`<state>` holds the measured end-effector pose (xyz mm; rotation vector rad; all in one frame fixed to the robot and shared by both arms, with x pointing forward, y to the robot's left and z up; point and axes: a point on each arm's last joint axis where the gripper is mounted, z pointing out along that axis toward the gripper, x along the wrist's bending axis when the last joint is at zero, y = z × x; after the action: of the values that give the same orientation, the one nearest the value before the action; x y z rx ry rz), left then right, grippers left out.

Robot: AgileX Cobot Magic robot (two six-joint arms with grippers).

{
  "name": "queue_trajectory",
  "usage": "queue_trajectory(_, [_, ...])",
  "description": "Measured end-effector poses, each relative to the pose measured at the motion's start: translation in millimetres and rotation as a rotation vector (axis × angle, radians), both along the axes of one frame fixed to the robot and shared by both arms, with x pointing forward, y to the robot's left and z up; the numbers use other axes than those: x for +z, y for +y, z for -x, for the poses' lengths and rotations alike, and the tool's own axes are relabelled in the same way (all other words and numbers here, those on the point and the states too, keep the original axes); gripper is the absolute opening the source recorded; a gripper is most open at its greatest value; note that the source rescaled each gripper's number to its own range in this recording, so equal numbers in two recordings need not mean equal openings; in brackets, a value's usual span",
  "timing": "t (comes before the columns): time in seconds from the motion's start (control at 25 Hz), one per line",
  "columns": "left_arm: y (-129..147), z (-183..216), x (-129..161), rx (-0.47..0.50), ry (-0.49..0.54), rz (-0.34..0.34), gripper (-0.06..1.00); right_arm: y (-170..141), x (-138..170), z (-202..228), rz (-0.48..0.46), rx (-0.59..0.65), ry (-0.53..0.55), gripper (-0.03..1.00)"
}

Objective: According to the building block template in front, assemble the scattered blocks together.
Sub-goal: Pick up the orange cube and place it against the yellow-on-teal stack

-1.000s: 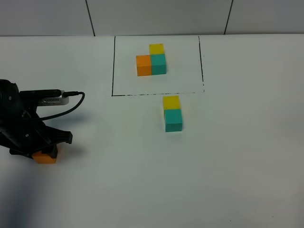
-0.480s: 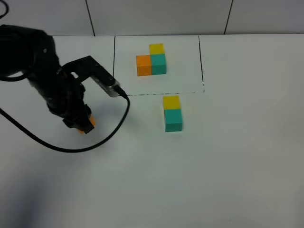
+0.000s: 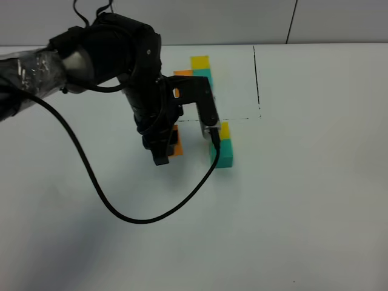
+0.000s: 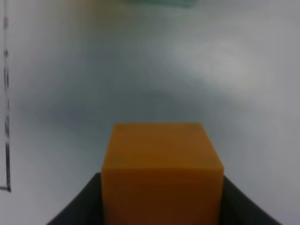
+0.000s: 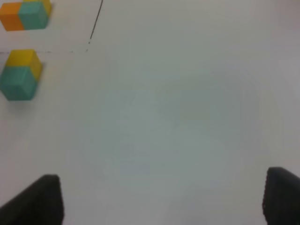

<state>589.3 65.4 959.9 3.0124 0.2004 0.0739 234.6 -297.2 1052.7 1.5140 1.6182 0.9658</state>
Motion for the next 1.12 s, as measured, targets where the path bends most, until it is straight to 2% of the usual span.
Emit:
queue_trajectory(0.28, [-17,-6,-30,-0.115,0.038,-0.034,0.00,0,0,0,0.000,0.000,0.000,0.73])
queue_trajectory(0.76, [-28,-10,-58,-0.157,0.020,-0.030,0.00,0,0,0,0.000,0.000,0.000,0.73])
queue_trajectory(1.12, [-32,-14,-59,-0.156,-0.034,0.000,0.00,0,0,0,0.000,0.000,0.000,0.73])
